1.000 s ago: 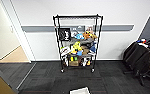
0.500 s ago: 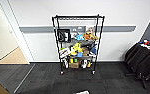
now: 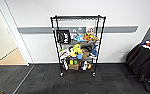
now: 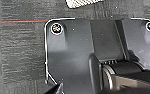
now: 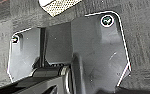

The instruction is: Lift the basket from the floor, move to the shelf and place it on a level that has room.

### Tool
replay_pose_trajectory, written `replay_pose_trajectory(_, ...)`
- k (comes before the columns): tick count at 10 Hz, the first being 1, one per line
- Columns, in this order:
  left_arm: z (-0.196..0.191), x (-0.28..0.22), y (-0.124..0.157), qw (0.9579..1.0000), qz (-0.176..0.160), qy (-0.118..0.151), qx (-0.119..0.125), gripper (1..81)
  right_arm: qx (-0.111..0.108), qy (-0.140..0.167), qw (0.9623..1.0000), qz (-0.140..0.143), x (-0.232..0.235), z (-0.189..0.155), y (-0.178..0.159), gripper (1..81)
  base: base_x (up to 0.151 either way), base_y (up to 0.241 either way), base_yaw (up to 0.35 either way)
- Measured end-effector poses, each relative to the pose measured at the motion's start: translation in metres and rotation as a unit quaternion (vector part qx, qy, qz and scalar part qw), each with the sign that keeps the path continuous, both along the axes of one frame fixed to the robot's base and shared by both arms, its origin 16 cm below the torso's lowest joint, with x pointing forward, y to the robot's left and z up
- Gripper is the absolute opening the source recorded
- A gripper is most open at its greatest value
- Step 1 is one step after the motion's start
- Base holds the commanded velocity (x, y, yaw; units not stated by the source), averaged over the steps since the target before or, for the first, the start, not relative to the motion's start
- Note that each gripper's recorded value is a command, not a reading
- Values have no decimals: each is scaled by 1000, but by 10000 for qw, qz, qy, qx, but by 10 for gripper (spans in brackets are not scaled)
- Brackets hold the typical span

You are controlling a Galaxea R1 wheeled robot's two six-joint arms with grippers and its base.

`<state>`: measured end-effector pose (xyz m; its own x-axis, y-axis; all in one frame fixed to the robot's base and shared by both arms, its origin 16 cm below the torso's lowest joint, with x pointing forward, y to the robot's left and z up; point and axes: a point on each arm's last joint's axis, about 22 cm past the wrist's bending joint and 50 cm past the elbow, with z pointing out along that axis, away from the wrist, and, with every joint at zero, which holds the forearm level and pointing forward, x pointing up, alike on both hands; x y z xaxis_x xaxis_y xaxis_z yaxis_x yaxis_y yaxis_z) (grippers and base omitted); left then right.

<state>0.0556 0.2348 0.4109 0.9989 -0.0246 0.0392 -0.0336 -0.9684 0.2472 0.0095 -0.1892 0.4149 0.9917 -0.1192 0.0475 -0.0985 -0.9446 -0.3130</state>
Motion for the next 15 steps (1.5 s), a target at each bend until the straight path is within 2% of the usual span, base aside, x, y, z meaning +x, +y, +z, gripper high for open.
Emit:
replay_pose_trajectory(6,0,3,0,10000,4,-28,-4,811,1,4,10000,-1,-1,0,0,811,86,0,0)
replay_pose_trajectory(13,0,-10,1,10000,22,61,6,811,34,35,10000,-5,-5,1,-1,811,0,0,0)
replay_pose_trajectory(15,0,-8,9,10000,42,53,54,811,186,23,9998,-23,-2,5,7,811,0,0,0)
